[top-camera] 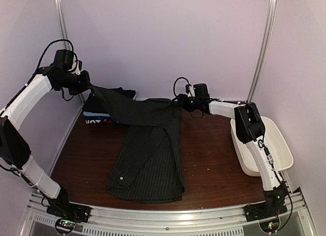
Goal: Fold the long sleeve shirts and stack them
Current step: Fold the 1/3-folded shirt at the center of the board.
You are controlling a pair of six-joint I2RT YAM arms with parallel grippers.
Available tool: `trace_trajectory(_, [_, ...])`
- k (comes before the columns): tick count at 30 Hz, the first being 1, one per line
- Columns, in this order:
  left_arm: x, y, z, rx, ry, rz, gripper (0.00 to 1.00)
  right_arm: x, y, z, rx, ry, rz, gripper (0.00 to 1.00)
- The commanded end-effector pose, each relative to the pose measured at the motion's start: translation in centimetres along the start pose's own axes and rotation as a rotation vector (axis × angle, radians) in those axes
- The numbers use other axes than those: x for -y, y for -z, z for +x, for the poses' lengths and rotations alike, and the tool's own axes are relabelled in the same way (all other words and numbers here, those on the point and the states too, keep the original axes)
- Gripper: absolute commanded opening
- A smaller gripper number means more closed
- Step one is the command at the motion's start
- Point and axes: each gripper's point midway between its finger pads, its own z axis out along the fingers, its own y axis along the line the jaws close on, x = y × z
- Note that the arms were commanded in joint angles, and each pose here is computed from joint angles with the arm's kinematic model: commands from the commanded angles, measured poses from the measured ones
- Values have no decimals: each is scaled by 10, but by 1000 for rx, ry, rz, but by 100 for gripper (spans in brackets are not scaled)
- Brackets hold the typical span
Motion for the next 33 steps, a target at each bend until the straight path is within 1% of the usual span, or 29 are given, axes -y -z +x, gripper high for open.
trace_trajectory(1, [-2,5,-35,76,-20,14,0,-13,14,-15,15,24,-24,71])
trace_trajectory(5, [-1,-2,-40,72,-33,23,0,-25,39,-11,7,46,-10,71])
trace_trajectory(9, [1,-7,-48,84,-44,24,0,-32,66,7,-12,50,15,71])
trace_trajectory(10, [2,-9,-50,85,-46,29,0,-29,73,19,-29,42,29,71])
trace_trajectory(13, [5,-15,-52,76,-46,44,0,-37,94,39,-43,42,41,70])
trace_trajectory(16, [11,-15,-52,78,-51,78,0,-51,109,64,-66,55,50,67])
trace_trajectory(20, [21,-11,-51,71,-71,136,0,-78,120,101,-116,137,112,62])
trace_trajectory(25, [31,-10,-39,45,-98,207,0,-104,126,151,-196,244,214,56])
trace_trajectory(31, [42,0,-36,38,-123,268,0,-142,146,215,-269,327,251,54])
trace_trajectory(33, [43,1,-34,35,-126,277,0,-148,153,235,-292,353,282,54])
